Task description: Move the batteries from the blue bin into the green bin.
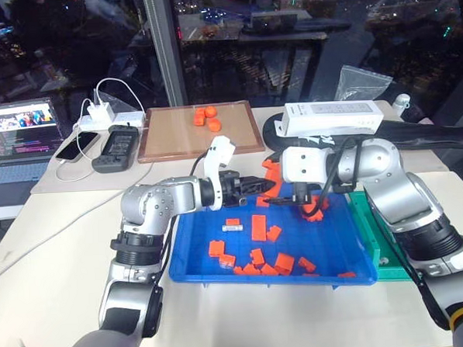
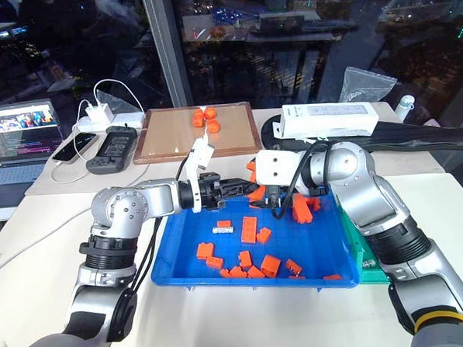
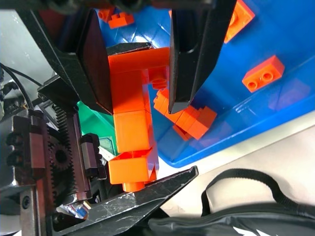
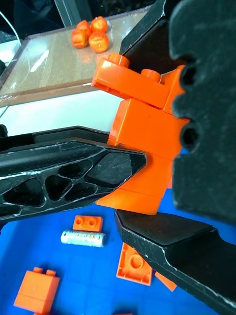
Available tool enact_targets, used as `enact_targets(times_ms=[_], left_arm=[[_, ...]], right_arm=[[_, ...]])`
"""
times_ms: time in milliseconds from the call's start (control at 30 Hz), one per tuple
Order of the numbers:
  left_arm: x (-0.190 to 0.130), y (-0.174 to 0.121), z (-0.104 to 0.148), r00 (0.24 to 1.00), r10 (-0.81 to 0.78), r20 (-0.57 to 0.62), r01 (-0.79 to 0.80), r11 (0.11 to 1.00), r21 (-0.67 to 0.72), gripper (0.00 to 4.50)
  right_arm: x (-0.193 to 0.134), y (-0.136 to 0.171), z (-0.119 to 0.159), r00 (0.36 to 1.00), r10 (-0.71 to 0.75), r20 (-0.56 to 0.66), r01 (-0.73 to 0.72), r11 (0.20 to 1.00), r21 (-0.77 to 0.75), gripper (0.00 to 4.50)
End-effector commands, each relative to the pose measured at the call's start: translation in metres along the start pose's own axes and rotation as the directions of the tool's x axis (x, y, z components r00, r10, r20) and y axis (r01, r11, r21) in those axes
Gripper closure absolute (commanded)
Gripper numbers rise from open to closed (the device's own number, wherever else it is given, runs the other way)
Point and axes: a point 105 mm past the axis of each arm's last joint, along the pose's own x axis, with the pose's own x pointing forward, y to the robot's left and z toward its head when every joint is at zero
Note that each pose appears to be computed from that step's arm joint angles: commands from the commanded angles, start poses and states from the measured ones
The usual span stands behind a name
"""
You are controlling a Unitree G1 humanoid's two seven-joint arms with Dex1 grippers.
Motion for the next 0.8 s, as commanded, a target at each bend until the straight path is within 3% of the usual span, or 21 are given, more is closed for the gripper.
enact_targets(times_ms=[33, 100, 133, 400, 600, 633, 800], left_arm=[[-0.004, -0.011, -0.004, 0.999, -0.047, -0.015, 0.047, 0.999, 0.009, 3.41], [-0.007, -0.011, -0.007, 0.999, -0.043, -0.022, 0.044, 0.999, 0.001, 4.07], [-0.008, -0.010, -0.008, 0.999, -0.037, -0.026, 0.037, 0.999, -0.004, 4.14], [-0.018, -0.005, -0.012, 0.999, -0.003, -0.040, 0.003, 1.000, -0.005, 4.14], [-0.041, 0.001, -0.008, 0.997, 0.044, -0.060, -0.039, 0.996, 0.081, 4.14], [-0.045, 0.005, -0.009, 0.995, 0.064, -0.071, -0.057, 0.994, 0.096, 3.34], [-0.063, 0.035, -0.018, 0.967, 0.224, -0.122, -0.201, 0.964, 0.175, 1.64]], right_arm=[[-0.016, -0.019, 0.002, 0.997, -0.081, -0.006, 0.081, 0.996, -0.033, 0.00], [-0.018, -0.021, 0.001, 0.996, -0.084, -0.010, 0.084, 0.996, -0.032, 0.00], [-0.019, -0.021, 0.001, 0.996, -0.084, -0.011, 0.084, 0.996, -0.031, 0.00], [-0.022, -0.018, 0.000, 0.997, -0.072, -0.013, 0.072, 0.997, -0.007, 0.00], [-0.027, -0.012, -0.007, 0.998, -0.048, -0.034, 0.049, 0.999, 0.023, 0.00], [-0.027, -0.010, -0.009, 0.998, -0.041, -0.039, 0.043, 0.999, 0.027, 0.00], [-0.031, -0.004, -0.018, 0.997, -0.018, -0.069, 0.021, 0.999, 0.046, 0.00]])
